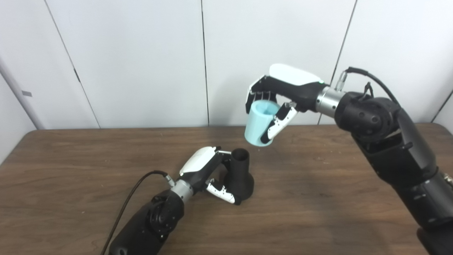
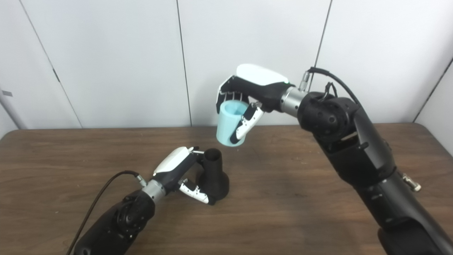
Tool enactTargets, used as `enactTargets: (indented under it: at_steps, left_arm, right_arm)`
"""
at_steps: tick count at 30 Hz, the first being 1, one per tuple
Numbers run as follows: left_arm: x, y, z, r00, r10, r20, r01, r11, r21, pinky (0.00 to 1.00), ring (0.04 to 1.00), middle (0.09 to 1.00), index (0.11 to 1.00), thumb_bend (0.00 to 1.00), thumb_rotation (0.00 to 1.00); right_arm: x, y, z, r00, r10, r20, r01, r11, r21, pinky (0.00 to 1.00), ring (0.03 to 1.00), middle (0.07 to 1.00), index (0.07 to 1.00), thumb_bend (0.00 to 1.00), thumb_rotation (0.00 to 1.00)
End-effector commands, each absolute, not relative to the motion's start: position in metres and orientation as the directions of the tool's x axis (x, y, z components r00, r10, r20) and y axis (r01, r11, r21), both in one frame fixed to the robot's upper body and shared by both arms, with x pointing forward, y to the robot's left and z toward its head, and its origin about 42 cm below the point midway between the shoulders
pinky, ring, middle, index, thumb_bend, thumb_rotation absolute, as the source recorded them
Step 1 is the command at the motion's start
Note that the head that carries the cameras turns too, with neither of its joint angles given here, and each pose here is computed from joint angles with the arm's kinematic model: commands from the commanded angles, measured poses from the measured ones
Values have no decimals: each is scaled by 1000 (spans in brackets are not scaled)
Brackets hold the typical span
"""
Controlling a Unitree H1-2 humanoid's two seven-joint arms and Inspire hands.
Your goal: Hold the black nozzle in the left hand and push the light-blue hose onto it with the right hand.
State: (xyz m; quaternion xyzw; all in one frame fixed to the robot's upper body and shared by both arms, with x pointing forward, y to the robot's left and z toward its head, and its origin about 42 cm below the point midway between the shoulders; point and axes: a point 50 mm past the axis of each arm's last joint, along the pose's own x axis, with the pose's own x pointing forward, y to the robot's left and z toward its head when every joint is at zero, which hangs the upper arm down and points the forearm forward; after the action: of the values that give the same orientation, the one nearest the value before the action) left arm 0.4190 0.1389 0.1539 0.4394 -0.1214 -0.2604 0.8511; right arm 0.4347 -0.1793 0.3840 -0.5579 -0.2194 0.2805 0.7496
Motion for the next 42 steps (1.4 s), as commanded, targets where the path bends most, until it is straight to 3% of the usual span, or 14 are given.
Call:
enactTargets:
  at_steps: [1,27,42]
  left_arm:
    - [404,132,118,794,-570,-210,477,372,796,1000,635,501,476,525,0]
    - [405,135,122,802,-561,-204,467,377,800,1000,637,506,473,524,0]
    - [405,138,124,803,-562,-197,462,380,801,1000,637,505,473,524,0]
  right_arm:
    - [435,-175,400,728,682,61,-129,225,-966,375,438,483,491,521,0]
    - [438,-146,375,761,645,62,-179,302,-936,353,423,474,508,520,0]
    - [430,-147,360,740,672,11,-208,244,-947,340,413,460,514,519,0]
